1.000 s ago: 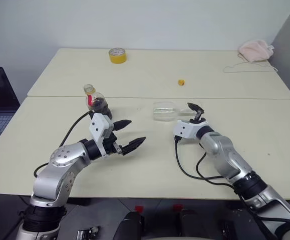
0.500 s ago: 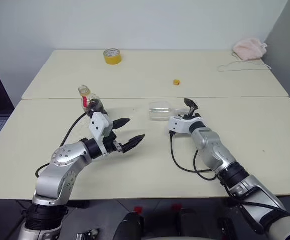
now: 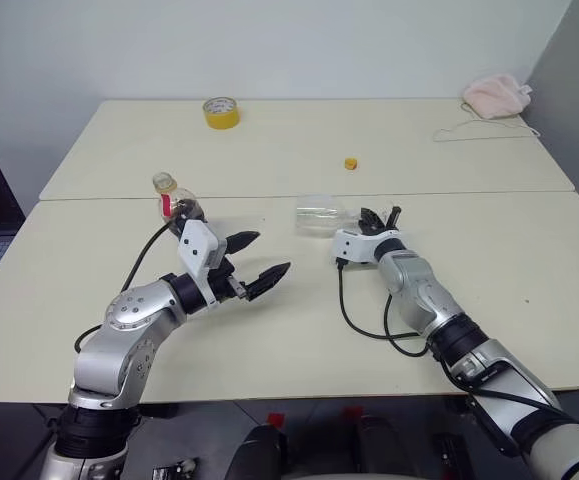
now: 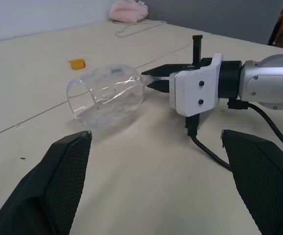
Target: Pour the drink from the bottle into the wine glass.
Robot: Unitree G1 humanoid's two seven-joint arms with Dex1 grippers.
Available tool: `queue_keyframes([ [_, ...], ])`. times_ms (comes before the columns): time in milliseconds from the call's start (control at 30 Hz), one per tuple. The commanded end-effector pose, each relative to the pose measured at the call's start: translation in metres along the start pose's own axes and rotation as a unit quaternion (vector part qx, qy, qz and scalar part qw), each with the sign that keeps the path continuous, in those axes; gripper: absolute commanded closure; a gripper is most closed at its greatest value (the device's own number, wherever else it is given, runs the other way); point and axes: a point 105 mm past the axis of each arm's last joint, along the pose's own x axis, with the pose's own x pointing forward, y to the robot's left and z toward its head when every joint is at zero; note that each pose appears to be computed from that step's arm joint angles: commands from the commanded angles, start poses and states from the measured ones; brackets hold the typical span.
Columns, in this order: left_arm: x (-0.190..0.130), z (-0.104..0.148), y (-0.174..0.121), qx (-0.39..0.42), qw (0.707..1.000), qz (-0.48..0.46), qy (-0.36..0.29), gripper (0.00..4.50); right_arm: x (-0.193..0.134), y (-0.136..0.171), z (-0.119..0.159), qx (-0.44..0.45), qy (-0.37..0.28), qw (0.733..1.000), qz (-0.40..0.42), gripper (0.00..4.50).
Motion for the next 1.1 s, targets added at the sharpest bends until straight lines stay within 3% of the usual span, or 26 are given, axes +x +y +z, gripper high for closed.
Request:
queue_keyframes([
  [33,-0.005,0.008,0.0,0.016,1.0,0.005,-0.021,0.0,-0.004,-0.039,0.006,-0.001,-0.015,0.998,-0.062,4.32],
  [333,-0.017,0.001,0.003,0.014,0.999,0.006,-0.033,0.0,-0.034,-0.079,0.02,0.056,-0.089,0.989,-0.108,4.32],
  [367,-0.018,0.001,0.0,0.012,0.999,-0.001,-0.035,0.0,-0.041,-0.076,0.027,0.119,-0.123,0.981,-0.094,4.32],
  [433,-0.021,0.003,-0.006,0.01,0.999,-0.021,-0.04,0.0,-0.061,-0.068,0.046,0.279,-0.202,0.938,-0.049,4.32],
  [500,-0.023,0.003,-0.009,0.009,0.999,-0.032,-0.04,0.0,-0.07,-0.063,0.051,0.347,-0.228,0.909,-0.028,4.32],
  [633,-0.03,-0.003,-0.014,0.009,0.998,-0.059,-0.016,0.0,-0.078,-0.052,0.06,0.408,-0.257,0.876,0.017,4.32],
  [767,-0.038,-0.002,-0.012,0.001,0.998,-0.059,-0.017,0.0,-0.088,-0.042,0.076,0.496,-0.307,0.807,0.09,4.32],
  [900,-0.047,-0.005,-0.009,-0.001,0.998,-0.057,-0.012,0.0,-0.092,-0.035,0.087,0.536,-0.342,0.759,0.138,4.32],
  [1100,-0.07,-0.016,0.004,0.002,1.0,-0.027,0.002,0.0,-0.09,-0.02,0.114,0.544,-0.383,0.72,0.198,4.32],
])
